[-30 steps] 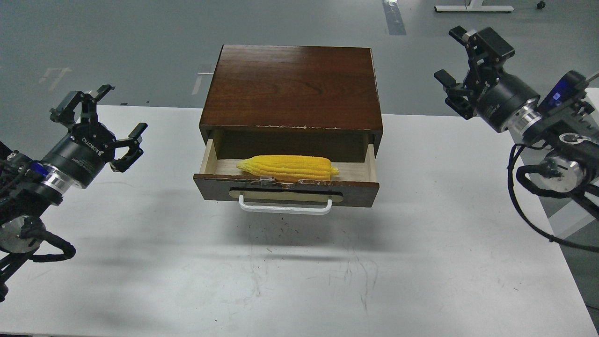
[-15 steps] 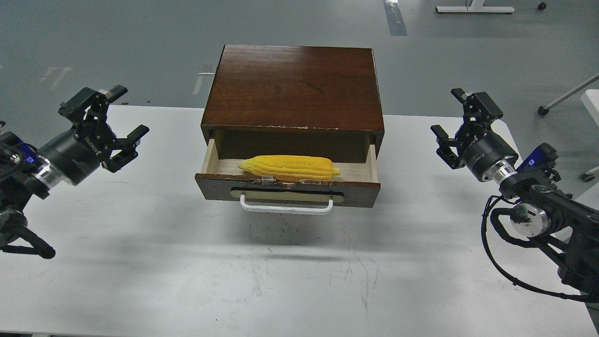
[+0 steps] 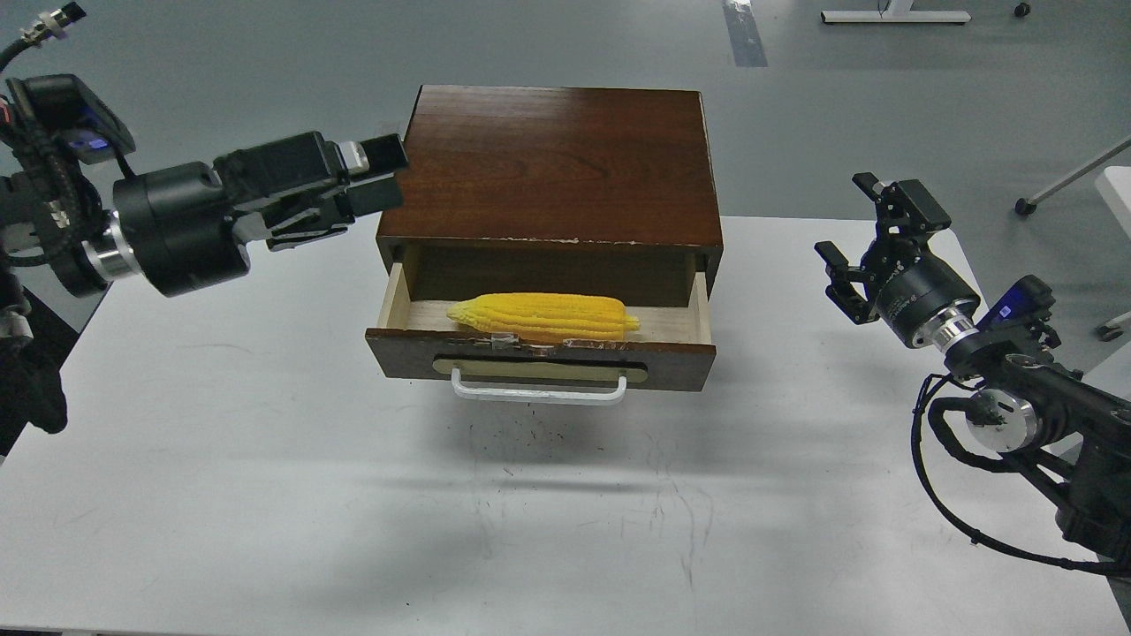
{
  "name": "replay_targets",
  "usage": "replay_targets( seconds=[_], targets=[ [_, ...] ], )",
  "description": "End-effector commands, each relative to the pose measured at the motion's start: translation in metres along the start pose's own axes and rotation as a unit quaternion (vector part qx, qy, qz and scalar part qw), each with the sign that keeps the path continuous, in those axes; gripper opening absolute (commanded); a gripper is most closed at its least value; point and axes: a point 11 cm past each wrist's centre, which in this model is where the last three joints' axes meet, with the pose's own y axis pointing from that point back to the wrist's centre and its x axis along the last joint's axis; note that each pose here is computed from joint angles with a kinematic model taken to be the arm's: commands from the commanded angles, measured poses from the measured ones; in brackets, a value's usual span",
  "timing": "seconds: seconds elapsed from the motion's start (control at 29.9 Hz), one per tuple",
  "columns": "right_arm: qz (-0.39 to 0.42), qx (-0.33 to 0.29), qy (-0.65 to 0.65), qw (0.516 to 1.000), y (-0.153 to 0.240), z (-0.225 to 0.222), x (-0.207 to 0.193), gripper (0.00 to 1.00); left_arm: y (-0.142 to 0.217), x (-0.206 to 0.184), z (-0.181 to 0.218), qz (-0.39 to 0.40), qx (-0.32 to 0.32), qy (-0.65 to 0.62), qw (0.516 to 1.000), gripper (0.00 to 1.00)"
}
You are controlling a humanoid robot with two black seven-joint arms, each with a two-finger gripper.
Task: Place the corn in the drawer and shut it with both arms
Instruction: 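Swing the left gripper down to the front of the drawer handle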
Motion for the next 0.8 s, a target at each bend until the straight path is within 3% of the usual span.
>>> replay_targets(
  seconds=[0.0, 0.27, 0.33, 0.63, 0.67, 0.74, 0.77],
  targets=[
    [0.002, -0.003, 0.001, 1.0, 0.002, 0.002, 0.002, 0.99, -0.018, -0.036, 0.01, -0.078, 0.001, -0.079, 0.994, 0.97],
    [0.004, -0.007, 0.0, 1.0, 0.005, 0.005, 0.003, 0.99, -0.028, -0.084, -0.014, -0.144, 0.015, -0.068, 0.987, 0.91],
    [0.004, -0.007, 0.0, 1.0, 0.005, 0.006, 0.003, 0.99, -0.029, -0.099, -0.021, -0.165, 0.021, -0.061, 0.984, 0.86],
    [0.004, -0.011, 0.001, 1.0, 0.006, 0.007, 0.004, 0.99, -0.032, -0.139, -0.032, -0.197, 0.015, -0.008, 0.98, 0.39],
    [0.004, -0.011, 0.002, 1.0, 0.007, 0.008, 0.004, 0.99, -0.031, -0.143, -0.034, -0.198, 0.016, -0.002, 0.98, 0.23],
    [0.004, -0.012, 0.003, 1.0, 0.007, 0.008, 0.004, 0.99, -0.029, -0.148, -0.036, -0.198, 0.017, 0.008, 0.98, 0.01],
    [0.003, -0.013, 0.003, 1.0, 0.007, 0.009, 0.004, 0.99, -0.028, -0.154, -0.038, -0.198, 0.017, 0.019, 0.98, 0.0]
  ],
)
